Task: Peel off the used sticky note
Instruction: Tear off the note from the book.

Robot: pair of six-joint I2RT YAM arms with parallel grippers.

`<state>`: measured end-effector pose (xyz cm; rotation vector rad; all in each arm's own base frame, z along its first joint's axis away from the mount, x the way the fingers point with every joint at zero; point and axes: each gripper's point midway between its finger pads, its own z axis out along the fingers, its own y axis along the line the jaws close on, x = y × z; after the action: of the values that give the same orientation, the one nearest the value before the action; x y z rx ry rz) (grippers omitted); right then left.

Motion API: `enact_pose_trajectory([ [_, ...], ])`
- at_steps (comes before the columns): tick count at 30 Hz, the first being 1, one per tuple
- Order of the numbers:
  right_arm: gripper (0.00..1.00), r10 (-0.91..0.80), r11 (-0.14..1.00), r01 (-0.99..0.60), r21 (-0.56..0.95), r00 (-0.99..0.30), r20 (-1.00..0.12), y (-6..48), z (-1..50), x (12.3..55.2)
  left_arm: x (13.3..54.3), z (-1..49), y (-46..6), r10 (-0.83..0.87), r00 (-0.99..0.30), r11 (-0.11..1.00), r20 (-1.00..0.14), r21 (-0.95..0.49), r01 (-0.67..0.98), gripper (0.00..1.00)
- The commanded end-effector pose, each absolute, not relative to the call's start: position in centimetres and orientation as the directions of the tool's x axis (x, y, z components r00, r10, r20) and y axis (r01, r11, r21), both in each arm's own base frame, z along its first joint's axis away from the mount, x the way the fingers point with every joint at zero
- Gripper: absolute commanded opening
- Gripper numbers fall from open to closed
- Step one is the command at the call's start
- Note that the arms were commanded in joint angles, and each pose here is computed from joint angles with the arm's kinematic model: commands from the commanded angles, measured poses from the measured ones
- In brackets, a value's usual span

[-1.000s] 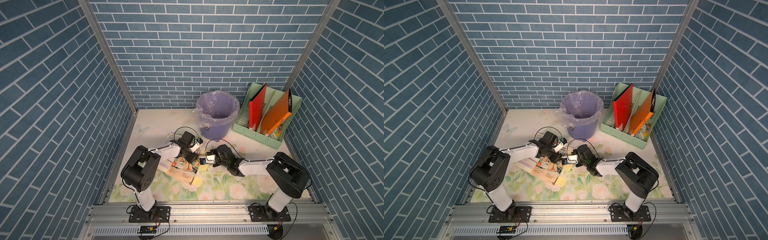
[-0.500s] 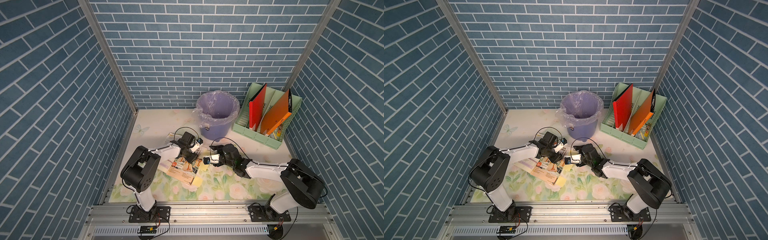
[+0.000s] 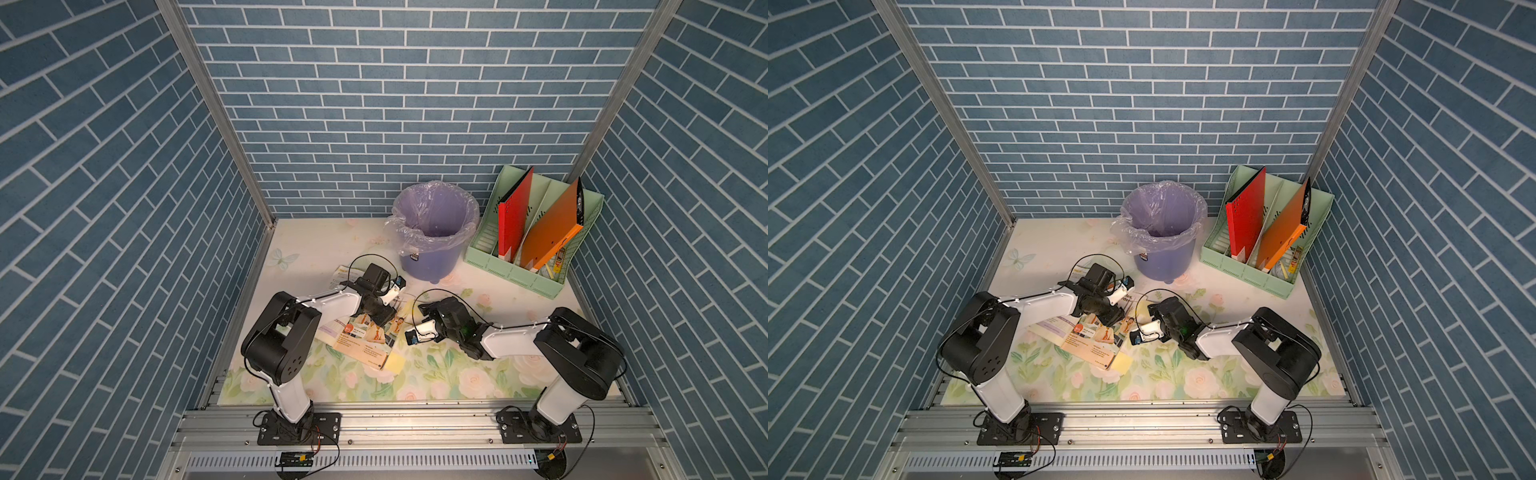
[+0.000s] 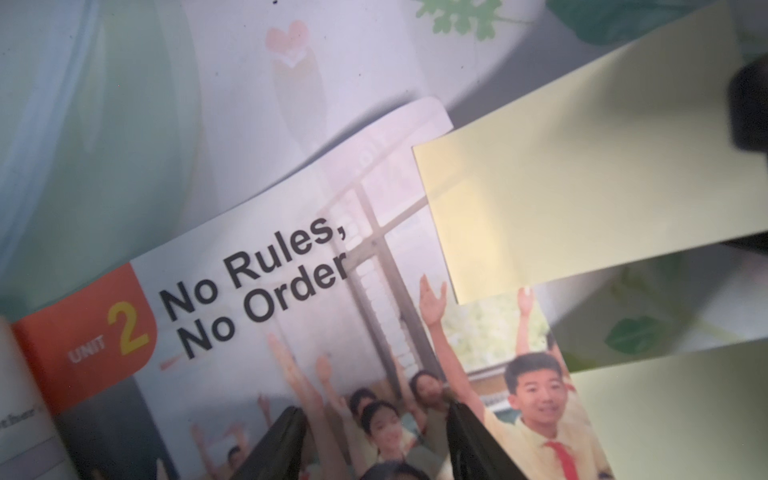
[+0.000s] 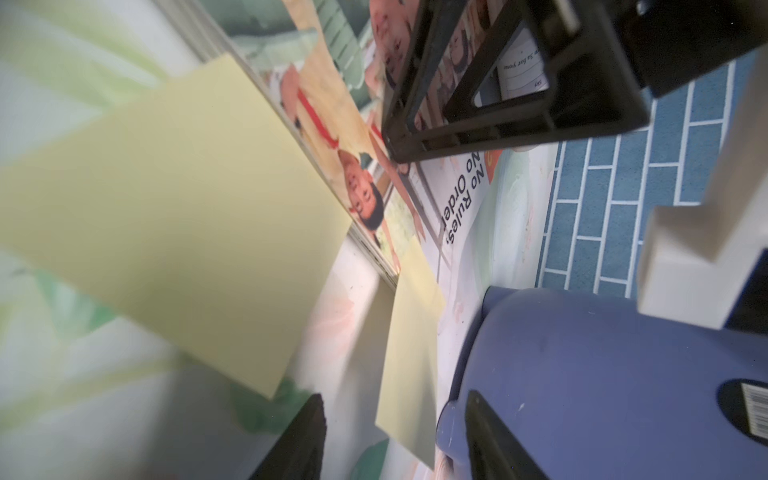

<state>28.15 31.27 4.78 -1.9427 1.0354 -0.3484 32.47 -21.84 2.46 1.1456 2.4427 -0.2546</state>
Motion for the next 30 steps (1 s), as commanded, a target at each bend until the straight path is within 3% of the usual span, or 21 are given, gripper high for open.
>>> enact_pose_trajectory([
  [1,0.44,-0.771,-0.239,-0.468,-0.851,0.624,-0.127,32.6,6.1,29.5,31.4,1.3,-20.5,0.715,-0.585,0.643,-0.383,0.033,0.765,0.6],
  [4,0.26,-0.768,-0.222,-0.449,-0.866,0.627,-0.128,33.4,6.6,29.7,31.4,1.3,-20.5,0.715,-0.585,0.643,-0.383,0.032,0.765,0.6],
  [7,0.01,-0.764,-0.21,-0.439,-0.874,0.631,-0.134,34.0,7.0,29.7,31.4,1.3,-20.4,0.718,-0.583,0.641,-0.38,0.035,0.766,0.6],
  [19,0.0,-0.773,-0.088,-0.599,-0.796,0.545,-0.325,34.4,7.7,30.3,31.4,1.2,-20.1,0.721,-0.582,0.644,-0.376,0.052,0.764,0.6],
  [30,0.0,-0.778,-0.02,-0.672,-0.741,0.476,-0.411,33.6,7.4,30.8,31.2,0.8,-19.6,0.727,-0.581,0.642,-0.365,0.065,0.764,0.6],
])
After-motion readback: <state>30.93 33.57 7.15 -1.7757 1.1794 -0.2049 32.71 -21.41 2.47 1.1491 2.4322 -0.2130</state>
